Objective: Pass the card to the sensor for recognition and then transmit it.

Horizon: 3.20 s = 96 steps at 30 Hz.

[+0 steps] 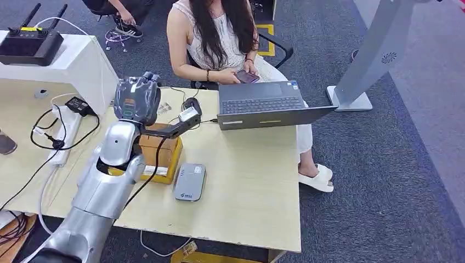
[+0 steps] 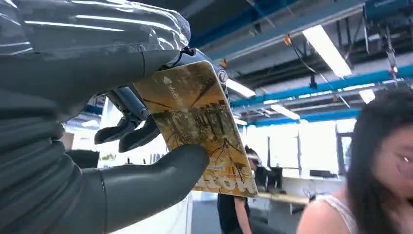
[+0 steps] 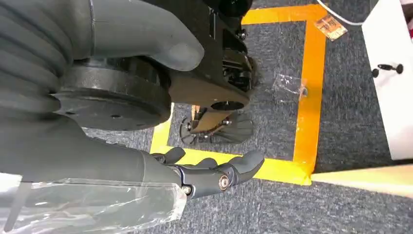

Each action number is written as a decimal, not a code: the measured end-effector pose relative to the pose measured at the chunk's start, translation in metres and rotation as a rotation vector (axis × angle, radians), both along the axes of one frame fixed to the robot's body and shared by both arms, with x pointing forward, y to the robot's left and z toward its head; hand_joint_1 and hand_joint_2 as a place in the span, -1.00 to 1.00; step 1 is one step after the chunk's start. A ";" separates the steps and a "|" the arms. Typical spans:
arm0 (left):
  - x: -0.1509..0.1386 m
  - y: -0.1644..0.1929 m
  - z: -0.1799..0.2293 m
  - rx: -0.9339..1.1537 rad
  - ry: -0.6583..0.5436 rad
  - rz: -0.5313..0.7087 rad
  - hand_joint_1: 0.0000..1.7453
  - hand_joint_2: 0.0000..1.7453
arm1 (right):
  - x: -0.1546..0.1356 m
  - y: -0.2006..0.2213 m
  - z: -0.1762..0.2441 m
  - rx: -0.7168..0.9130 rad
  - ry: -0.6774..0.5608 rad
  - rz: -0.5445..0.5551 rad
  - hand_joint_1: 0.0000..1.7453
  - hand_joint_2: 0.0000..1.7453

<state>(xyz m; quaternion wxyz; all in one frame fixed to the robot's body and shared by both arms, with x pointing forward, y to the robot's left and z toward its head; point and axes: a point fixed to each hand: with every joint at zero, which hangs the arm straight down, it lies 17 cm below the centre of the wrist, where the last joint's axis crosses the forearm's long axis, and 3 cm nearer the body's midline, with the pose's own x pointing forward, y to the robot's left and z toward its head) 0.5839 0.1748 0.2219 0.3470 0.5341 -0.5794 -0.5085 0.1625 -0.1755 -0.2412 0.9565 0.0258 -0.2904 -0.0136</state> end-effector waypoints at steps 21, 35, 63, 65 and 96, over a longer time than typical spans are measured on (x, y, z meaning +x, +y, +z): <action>0.032 0.078 -0.006 0.066 0.046 0.177 1.00 1.00 | 0.001 -0.001 -0.001 0.010 0.012 0.014 -1.00 1.00; 0.032 0.094 -0.024 0.073 0.084 0.191 -1.00 1.00 | 0.002 -0.004 -0.001 0.001 0.011 0.015 -1.00 1.00; -0.113 -0.028 -0.088 -0.212 0.148 -0.172 -1.00 1.00 | -0.012 -0.023 -0.004 -0.009 0.005 -0.117 -1.00 1.00; -0.130 -0.027 -0.103 -0.227 0.194 -0.180 -1.00 1.00 | -0.013 -0.026 -0.005 -0.006 0.006 -0.133 -1.00 1.00; -0.155 0.074 -0.231 -0.111 0.549 0.051 -1.00 1.00 | -0.018 -0.034 -0.009 -0.030 0.029 -0.106 -1.00 1.00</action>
